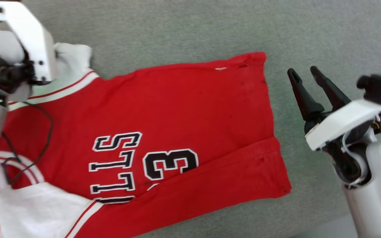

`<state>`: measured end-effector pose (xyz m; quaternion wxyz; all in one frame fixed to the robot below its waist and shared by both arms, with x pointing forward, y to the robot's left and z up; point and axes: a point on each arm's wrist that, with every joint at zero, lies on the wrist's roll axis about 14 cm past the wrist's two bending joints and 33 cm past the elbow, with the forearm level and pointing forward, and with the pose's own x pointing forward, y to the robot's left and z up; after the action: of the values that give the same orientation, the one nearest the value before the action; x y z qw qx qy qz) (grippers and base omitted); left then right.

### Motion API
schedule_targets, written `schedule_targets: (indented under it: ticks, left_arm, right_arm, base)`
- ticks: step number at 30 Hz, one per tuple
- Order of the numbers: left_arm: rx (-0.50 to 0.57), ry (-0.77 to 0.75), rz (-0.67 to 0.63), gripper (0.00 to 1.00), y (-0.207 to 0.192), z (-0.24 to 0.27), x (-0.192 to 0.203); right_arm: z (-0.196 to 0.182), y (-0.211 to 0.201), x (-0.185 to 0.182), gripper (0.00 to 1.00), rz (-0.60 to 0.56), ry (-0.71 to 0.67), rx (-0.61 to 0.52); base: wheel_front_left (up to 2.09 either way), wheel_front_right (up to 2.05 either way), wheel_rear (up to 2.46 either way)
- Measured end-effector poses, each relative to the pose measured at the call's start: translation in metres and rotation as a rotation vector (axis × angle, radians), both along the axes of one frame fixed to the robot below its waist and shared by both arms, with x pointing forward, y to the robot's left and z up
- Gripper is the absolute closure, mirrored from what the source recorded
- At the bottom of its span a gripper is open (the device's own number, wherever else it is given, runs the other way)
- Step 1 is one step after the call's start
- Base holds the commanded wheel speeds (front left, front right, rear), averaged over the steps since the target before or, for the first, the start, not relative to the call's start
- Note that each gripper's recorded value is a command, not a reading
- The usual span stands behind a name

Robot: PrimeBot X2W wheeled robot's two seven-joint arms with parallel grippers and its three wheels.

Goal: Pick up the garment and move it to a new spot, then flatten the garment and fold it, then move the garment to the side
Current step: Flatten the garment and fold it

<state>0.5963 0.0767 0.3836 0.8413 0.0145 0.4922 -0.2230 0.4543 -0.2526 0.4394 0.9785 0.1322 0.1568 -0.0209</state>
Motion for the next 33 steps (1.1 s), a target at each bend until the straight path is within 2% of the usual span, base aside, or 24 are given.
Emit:
schedule_targets:
  ticks: [8, 13, 18, 19, 20, 21, 26, 33]
  left_arm:
    - [-0.057, -0.187, -0.007, 1.0, 0.003, 0.048, 0.009]
    - [-0.06, -0.246, 0.0, 1.0, 0.01, 0.054, 0.011]
    - [-0.07, -0.265, 0.015, 1.0, 0.016, 0.048, 0.012]
    - [-0.069, -0.267, 0.019, 1.0, 0.018, 0.047, 0.011]
    - [-0.072, -0.276, 0.023, 1.0, 0.019, 0.047, 0.012]
    - [-0.071, -0.279, 0.027, 1.0, 0.021, 0.047, 0.012]
    - [-0.089, -0.293, 0.052, 1.0, 0.026, 0.049, 0.009]
    - [-0.149, -0.367, 0.121, 1.0, 0.04, 0.074, -0.002]
  right_arm:
    - [-0.031, 0.007, 0.034, 0.0, 0.115, 0.255, 0.025]
    - [-0.054, 0.022, 0.052, 0.0, 0.192, 0.409, 0.01]
    - [-0.081, 0.027, 0.056, 0.0, 0.242, 0.604, -0.006]
    - [-0.084, 0.029, 0.056, 0.52, 0.251, 0.636, -0.009]
    - [-0.086, 0.029, 0.056, 0.88, 0.254, 0.659, -0.006]
    - [-0.087, 0.029, 0.056, 1.0, 0.258, 0.675, -0.006]
    - [-0.083, 0.032, 0.059, 1.0, 0.269, 0.67, -0.025]
    - [-0.034, 0.038, 0.078, 1.0, 0.274, 0.46, -0.047]
  base:
    - [0.0, 0.0, 0.0]
    - [0.0, 0.0, 0.0]
    - [0.0, 0.0, 0.0]
    - [0.0, 0.0, 0.0]
    - [0.0, 0.0, 0.0]
    - [0.0, 0.0, 0.0]
    - [0.0, 0.0, 0.0]
    - [0.0, 0.0, 0.0]
